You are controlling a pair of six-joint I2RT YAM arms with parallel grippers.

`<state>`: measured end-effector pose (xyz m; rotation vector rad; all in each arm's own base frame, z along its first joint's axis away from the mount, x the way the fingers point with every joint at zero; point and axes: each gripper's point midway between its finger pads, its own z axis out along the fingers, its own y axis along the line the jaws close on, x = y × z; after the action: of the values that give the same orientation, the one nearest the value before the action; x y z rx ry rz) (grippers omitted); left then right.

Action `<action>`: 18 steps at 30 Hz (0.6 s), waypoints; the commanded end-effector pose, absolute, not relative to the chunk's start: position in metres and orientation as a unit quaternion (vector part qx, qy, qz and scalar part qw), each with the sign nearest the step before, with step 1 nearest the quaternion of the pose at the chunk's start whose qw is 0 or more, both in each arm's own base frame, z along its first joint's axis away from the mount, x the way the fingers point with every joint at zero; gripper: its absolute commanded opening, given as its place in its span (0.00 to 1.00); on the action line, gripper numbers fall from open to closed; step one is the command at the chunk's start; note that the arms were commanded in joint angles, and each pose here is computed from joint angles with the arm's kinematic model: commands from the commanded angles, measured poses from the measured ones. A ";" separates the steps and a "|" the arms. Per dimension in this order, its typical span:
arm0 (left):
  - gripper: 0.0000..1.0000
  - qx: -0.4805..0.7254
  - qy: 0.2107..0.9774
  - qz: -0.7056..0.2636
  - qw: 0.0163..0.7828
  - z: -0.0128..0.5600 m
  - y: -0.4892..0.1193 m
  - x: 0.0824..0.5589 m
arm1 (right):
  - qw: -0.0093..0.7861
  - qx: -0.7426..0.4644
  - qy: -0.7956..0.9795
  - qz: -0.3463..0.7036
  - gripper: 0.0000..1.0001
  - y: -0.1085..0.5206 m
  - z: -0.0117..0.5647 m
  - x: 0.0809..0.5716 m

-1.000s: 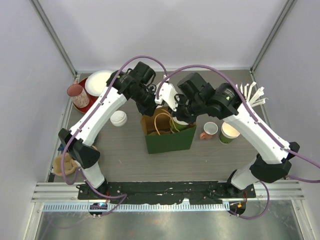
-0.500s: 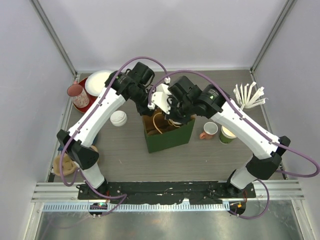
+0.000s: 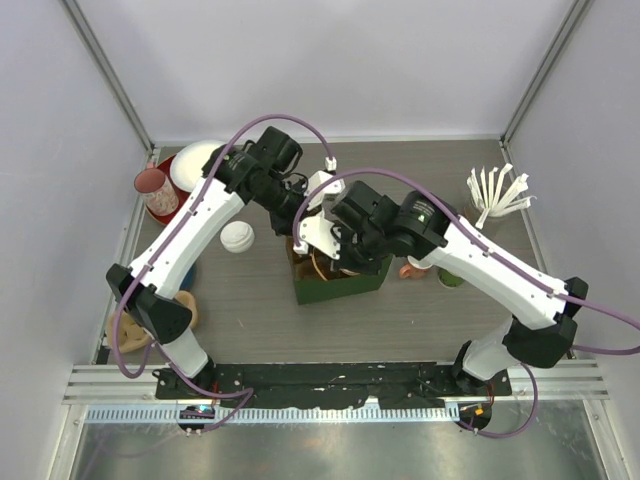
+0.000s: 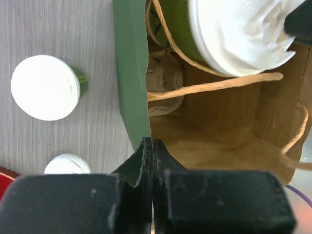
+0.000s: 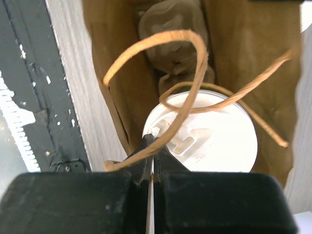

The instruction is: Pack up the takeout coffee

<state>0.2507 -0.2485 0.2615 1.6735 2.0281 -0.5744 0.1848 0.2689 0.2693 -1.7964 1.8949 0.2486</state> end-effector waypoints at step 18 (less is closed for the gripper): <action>0.00 0.533 0.767 -0.356 0.042 0.266 -0.229 0.144 | 0.266 -0.667 0.682 0.139 0.01 0.306 0.279 0.186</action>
<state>0.2275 -0.2628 0.2549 1.6360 2.0459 -0.8292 0.1901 0.2953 0.2381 -1.8906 1.9204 0.2855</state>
